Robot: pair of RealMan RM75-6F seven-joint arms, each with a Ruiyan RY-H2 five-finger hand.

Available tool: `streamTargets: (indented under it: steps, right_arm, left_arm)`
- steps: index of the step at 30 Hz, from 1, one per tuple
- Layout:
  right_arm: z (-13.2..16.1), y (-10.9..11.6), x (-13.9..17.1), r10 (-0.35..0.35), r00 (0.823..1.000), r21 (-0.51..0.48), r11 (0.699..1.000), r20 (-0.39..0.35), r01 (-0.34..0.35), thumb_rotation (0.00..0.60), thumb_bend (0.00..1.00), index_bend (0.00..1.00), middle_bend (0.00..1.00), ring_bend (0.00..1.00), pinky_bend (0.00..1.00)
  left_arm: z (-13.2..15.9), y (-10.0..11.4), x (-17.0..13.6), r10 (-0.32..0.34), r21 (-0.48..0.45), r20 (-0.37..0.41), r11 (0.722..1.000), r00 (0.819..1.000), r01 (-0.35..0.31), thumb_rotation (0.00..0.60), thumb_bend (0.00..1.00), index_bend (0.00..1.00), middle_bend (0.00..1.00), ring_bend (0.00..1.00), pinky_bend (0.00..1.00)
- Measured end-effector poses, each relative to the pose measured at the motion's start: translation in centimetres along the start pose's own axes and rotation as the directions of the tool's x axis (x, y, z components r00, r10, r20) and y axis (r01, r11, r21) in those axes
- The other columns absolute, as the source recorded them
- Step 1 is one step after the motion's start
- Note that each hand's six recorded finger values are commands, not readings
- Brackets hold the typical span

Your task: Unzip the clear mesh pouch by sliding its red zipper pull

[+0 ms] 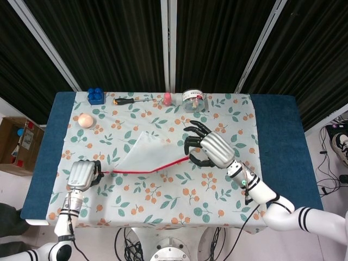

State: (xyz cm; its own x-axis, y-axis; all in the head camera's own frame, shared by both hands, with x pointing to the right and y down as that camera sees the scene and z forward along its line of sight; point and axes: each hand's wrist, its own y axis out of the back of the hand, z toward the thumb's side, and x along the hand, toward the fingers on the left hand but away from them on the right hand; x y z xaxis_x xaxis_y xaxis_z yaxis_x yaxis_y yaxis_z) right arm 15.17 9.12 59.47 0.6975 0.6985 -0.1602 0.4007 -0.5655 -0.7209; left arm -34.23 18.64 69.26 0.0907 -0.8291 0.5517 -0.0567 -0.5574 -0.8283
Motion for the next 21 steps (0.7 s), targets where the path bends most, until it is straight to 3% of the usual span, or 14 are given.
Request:
streamTargets:
  steps: [4,7,10,11,13,17,21]
  right_arm:
    - [-0.2,-2.1,0.9,0.059,0.998,0.066,0.996,0.0,-0.059,0.6,0.49,0.79,0.38,0.15,0.08]
    - [-0.9,-3.7,1.9,0.129,0.991,0.12,0.984,0.029,-0.131,0.6,0.43,0.58,0.3,0.08,0.04]
    - [-2.1,-5.0,3.2,0.211,0.974,0.156,0.962,0.082,-0.222,0.6,0.31,0.25,0.16,0.01,0.0]
    - [-2.6,-5.4,3.9,0.25,0.962,0.168,0.949,0.11,-0.266,0.6,0.25,0.1,0.08,0.0,0.0]
    - [-3.5,-5.8,5.0,0.31,0.937,0.187,0.923,0.161,-0.338,0.6,0.19,0.01,0.02,0.0,0.0]
    - [-5.7,-5.4,7.7,0.39,0.868,0.199,0.866,0.307,-0.459,0.6,0.16,0.0,0.0,0.0,0.0]
    - [-7.8,-3.5,10.6,0.389,0.804,0.132,0.861,0.45,-0.491,0.6,0.15,0.0,0.0,0.0,0.0]
  left_arm:
    - [-0.1,1.1,-0.4,0.009,-0.002,-0.001,1.0,1.0,-0.009,0.6,0.09,0.17,0.3,0.31,0.51]
    - [-0.3,2.2,-1.0,0.01,-0.008,-0.003,1.0,1.0,-0.01,0.6,0.07,0.15,0.27,0.28,0.46]
    - [-0.9,4.0,-1.7,0.034,-0.017,-0.012,0.999,0.999,-0.035,0.6,0.07,0.15,0.27,0.28,0.42]
    - [-1.2,4.5,-2.0,0.049,-0.018,-0.019,0.999,0.999,-0.049,0.6,0.07,0.15,0.27,0.28,0.41]
    - [-2.1,5.7,-2.5,0.087,-0.026,-0.039,0.996,0.995,-0.088,0.6,0.07,0.16,0.27,0.28,0.37]
    - [-3.8,7.1,-3.2,0.139,-0.07,-0.075,0.987,0.987,-0.144,0.6,0.03,0.19,0.28,0.28,0.33]
    - [-6.4,7.9,-4.1,0.183,-0.108,-0.131,0.974,0.974,-0.198,0.6,0.0,0.22,0.28,0.28,0.31]
